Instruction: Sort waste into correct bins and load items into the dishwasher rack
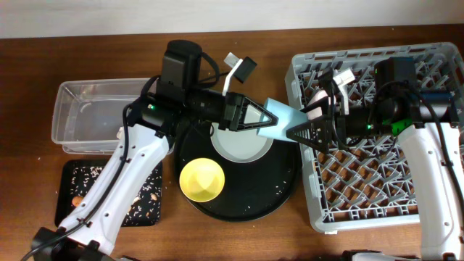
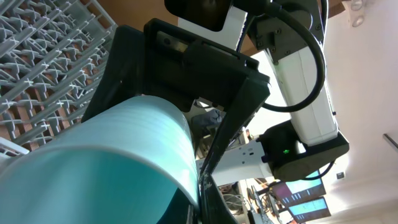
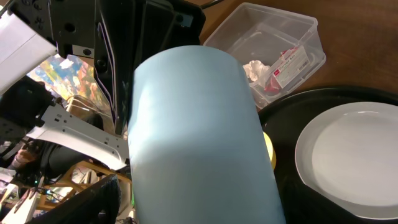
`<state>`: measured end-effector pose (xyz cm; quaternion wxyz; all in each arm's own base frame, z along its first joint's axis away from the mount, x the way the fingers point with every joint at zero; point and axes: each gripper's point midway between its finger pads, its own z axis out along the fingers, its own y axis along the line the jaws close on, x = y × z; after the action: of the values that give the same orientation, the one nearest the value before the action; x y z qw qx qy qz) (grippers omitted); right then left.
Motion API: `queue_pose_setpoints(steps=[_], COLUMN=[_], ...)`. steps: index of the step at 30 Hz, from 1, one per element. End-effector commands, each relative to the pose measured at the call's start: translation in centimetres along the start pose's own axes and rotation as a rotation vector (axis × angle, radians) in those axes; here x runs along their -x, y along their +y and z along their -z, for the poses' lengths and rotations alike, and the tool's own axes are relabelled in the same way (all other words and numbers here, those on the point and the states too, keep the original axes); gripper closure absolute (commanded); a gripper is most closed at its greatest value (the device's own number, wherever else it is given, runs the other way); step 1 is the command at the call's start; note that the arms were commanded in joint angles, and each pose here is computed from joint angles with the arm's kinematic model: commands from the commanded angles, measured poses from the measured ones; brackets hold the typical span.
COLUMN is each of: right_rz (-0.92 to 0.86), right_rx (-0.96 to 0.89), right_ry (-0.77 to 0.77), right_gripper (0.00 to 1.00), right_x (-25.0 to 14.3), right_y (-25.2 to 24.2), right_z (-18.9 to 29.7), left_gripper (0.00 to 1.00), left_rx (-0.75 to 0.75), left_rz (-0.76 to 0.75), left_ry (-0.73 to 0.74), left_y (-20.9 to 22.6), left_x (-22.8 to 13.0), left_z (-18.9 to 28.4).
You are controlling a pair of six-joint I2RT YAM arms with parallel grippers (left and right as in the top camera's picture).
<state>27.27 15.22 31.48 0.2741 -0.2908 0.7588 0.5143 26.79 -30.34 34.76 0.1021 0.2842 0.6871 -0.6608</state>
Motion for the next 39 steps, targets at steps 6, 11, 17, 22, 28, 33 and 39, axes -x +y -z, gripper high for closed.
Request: queue_pose_setpoints(steps=[6, 11, 17, 22, 28, 33, 39], right_rz=[0.018, 0.033, 0.046, 0.037, -0.033, -0.318, -0.782], right_rx=[0.046, 0.041, 0.005, -0.037, -0.158, -0.468, -1.113], right_ry=[0.006, 0.0, 0.019, 0.046, 0.106, 0.12, 0.151], right_gripper=[0.24, 0.31, 0.41, 0.41, 0.41, 0.42, 0.42], right_x=[0.0, 0.2, -0.1, -0.5, -1.7, -3.7, -9.3], right_y=[1.0, 0.8, 0.1, -0.6, -2.7, -8.1, -13.8], right_z=[-0.8, -0.8, -0.8, -0.7, -0.1, 4.4, 13.0], left_gripper=[1.0, 0.96, 0.8, 0.75, 0.74, 0.74, 0.74], left_rx=[-0.027, -0.027, -0.027, 0.038, 0.178, 0.444, 0.629], left_rz=[-0.03, -0.03, -0.031, -0.03, 0.021, 0.197, 0.264], left_ry=[0.016, 0.016, 0.015, -0.024, -0.136, -0.183, -0.153], left_y=[-0.7, -0.7, -0.6, 0.5, 3.5, 8.7, 11.6], left_x=[0.1, 0.1, 0.1, 0.8, 2.6, 1.1, -1.3], left_z=[-0.5, -0.5, -0.5, -0.4, 2.8, 4.8, 6.3])
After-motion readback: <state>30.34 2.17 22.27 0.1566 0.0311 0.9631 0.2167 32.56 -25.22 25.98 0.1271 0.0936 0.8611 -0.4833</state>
